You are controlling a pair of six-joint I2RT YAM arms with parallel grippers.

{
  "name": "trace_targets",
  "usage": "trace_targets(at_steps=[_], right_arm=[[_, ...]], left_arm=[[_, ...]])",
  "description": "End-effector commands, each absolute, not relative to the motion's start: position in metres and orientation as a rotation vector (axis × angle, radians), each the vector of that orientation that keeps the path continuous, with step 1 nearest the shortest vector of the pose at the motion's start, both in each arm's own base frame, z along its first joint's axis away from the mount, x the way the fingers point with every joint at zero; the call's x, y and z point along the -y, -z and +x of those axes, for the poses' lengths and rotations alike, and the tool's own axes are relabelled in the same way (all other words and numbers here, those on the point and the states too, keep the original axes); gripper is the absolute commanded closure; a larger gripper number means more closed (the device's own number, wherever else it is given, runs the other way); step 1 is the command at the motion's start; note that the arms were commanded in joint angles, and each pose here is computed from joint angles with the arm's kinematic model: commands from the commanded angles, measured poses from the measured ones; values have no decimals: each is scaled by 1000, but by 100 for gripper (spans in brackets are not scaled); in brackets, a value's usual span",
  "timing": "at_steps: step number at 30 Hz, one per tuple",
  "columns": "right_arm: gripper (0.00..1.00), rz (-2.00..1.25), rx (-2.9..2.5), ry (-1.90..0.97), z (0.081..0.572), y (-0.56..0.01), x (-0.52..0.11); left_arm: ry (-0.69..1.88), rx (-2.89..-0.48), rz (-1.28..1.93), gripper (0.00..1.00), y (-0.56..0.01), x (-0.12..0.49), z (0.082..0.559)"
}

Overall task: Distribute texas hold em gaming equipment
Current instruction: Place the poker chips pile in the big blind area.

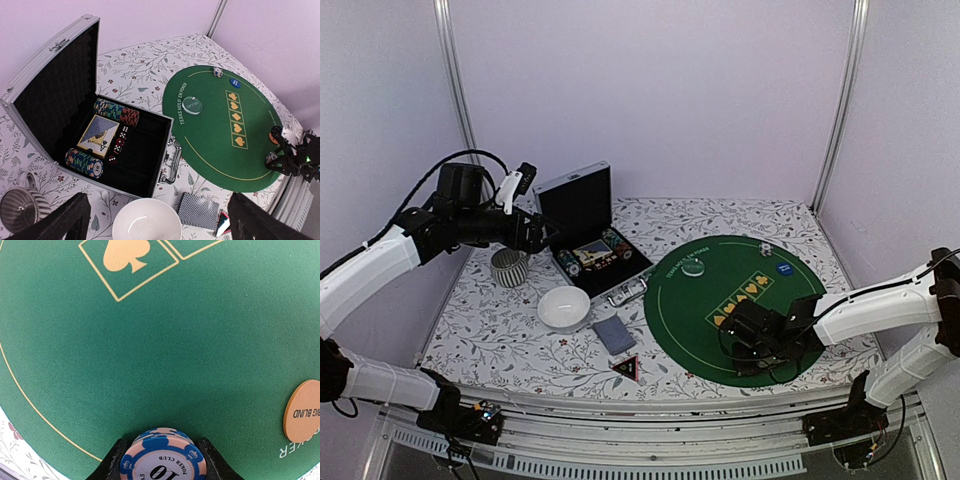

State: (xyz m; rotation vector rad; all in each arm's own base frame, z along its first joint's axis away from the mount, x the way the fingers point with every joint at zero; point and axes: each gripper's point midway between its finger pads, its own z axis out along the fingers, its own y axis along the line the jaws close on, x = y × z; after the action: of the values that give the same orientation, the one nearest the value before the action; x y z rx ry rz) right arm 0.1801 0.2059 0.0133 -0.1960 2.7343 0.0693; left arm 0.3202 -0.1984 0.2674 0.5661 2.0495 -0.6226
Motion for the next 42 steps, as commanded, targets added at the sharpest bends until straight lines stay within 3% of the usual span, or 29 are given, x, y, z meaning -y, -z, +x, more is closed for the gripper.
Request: trace_targets(at_steps=[1,5,17,29,32,37,42], right_arm=[[71,-190,-2771,-3,174,11,-194],[63,-197,-2776,11,172,12,-191],[58,-212,-2778,14,171,10,-190],[44,-220,-2780,15,172,10,-192],[33,-226,-2774,7,173,7,-194],[0,-236,-2750,-1,178,-4,-198],[1,-238,-2695,-23,190,-27,-205]], left_arm=[[621,-2038,576,2,-266,197,323],[621,-2031,579,2,-268,197,323],[623,-2012,584,2,-275,196,322],[622,-2018,581,2,-273,195,323],[622,-2019,579,2,-273,195,323],[625,-2023,581,2,-271,195,323],[623,-2026,582,2,-269,195,323]])
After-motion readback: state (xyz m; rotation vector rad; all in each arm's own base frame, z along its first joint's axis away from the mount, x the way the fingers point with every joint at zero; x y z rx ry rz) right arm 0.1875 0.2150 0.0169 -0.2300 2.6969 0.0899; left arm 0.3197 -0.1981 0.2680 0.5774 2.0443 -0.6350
